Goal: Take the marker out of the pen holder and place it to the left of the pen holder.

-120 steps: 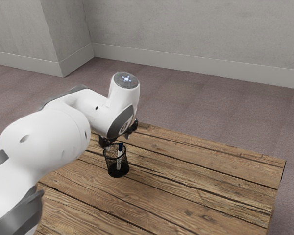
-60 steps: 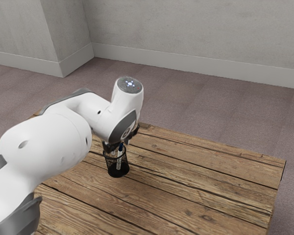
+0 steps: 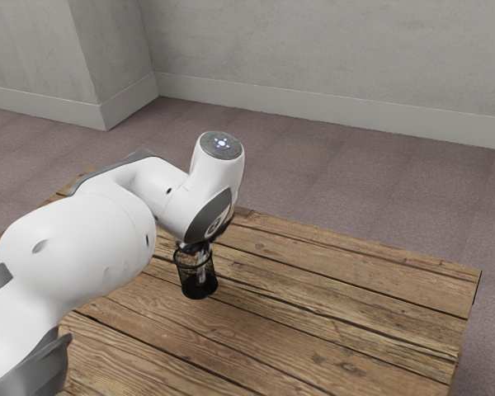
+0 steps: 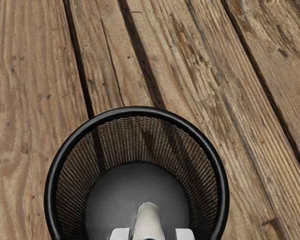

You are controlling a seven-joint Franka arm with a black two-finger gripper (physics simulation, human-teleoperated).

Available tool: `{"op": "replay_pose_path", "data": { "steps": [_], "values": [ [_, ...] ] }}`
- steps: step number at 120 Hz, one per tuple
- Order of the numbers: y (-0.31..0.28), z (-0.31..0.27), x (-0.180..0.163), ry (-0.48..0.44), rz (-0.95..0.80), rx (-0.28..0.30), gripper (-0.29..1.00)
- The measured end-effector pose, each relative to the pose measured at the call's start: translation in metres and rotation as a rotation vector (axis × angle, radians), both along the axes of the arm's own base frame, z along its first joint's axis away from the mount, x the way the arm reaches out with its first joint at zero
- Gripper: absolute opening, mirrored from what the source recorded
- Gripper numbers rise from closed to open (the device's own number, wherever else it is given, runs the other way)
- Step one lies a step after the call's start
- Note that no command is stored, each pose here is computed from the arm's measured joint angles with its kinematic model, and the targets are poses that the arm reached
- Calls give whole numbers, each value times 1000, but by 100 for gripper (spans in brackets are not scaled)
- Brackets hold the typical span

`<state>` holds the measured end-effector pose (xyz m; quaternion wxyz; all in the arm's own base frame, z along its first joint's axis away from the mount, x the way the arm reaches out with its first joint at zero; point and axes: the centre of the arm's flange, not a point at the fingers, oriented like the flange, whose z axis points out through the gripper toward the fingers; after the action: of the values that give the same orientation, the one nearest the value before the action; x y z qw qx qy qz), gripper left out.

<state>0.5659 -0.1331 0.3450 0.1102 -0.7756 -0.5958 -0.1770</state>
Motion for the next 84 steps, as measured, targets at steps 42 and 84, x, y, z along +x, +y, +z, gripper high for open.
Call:
{"op": "replay_pose_path", "data": {
  "steps": [42,84],
  "values": [
    [12,49,-3,-57,49,8,-8],
    [54,153,-9,-97,136,95,-8]
  ]
}}
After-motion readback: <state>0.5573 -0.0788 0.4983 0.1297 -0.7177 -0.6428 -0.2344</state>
